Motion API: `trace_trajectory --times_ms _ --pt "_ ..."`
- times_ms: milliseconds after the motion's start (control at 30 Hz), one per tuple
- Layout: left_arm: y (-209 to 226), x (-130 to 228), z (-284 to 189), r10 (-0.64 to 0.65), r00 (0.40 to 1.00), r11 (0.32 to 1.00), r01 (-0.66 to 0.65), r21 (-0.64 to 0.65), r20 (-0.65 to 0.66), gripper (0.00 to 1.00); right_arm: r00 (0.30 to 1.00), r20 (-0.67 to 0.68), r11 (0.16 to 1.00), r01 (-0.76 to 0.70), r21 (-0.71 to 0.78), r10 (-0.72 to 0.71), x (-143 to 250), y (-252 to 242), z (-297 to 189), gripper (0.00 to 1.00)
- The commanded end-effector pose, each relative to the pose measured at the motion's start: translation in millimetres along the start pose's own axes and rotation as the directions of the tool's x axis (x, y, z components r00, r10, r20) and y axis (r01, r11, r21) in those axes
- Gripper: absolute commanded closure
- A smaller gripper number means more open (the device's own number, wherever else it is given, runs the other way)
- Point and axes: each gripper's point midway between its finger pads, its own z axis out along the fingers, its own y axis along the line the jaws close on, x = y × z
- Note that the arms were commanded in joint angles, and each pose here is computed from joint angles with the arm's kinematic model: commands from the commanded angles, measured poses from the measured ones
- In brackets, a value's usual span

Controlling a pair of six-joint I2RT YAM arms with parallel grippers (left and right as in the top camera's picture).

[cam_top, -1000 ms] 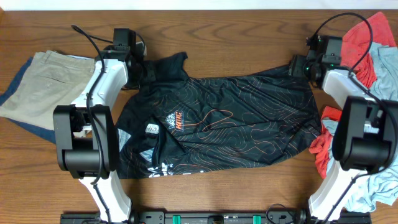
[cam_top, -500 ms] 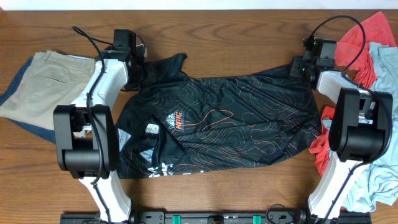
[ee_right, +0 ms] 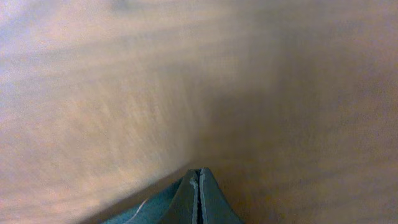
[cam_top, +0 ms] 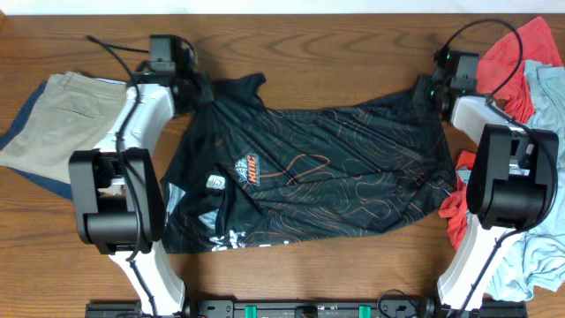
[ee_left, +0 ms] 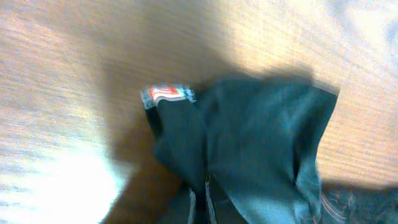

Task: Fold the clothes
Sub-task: 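Fold the shirt's top half down toward the bottom with both grippers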

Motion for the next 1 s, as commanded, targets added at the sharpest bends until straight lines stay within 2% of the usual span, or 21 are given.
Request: trace_trajectory --times_ms 0,167,300,467,600,667,833,967 --pt "-8.9 -46.6 -24.5 -0.096 0.99 0.991 0.085 0.1 0.105 0.94 0.992 0.13 0.999 0.004 -0.05 0.003 -66.1 28.4 -31.5 0.99" --pt "-35.4 -87.5 -56.9 -0.087 0.981 0.968 0.041 0.249 0.175 0.93 0.992 0.13 0.999 0.014 -0.051 -0.008 -96.7 39.9 -53.1 0.99" --pt "-40.6 -75.8 -68.8 -0.096 0.99 0.964 0.067 0.256 0.105 0.94 1.0 0.027 1.0 -0.001 -0.031 0.002 -83.8 38.9 -62.0 0.99" --pt "-20.4 -6.9 -67.6 -0.115 0.98 0.98 0.139 0.145 -0.162 0.94 0.979 -0.202 1.0 -0.015 0.018 0.018 -31.8 29.4 -79.3 0.99" --pt "-8.1 42.6 -78.1 -0.094 0.933 0.989 0.127 0.075 -0.346 0.94 0.931 -0.364 0.999 0.036 0.033 -0.022 6.9 22.2 -94.9 0.99" --pt "4.0 60.7 -84.2 -0.118 0.905 0.992 0.128 -0.003 -0.408 0.94 0.899 -0.439 0.997 0.047 0.062 -0.015 25.6 14.9 -102.9 0.99" --pt "39.2 85.8 -98.6 -0.167 0.865 0.975 0.073 -0.21 -0.474 0.94 0.833 -0.552 0.974 0.112 0.199 0.017 53.5 -14.6 -123.1 0.99" --pt "54.8 89.9 -101.6 -0.172 0.863 0.957 0.033 -0.287 -0.475 0.94 0.8 -0.6 0.963 0.139 0.231 0.029 64.7 -21.7 -133.3 0.99"
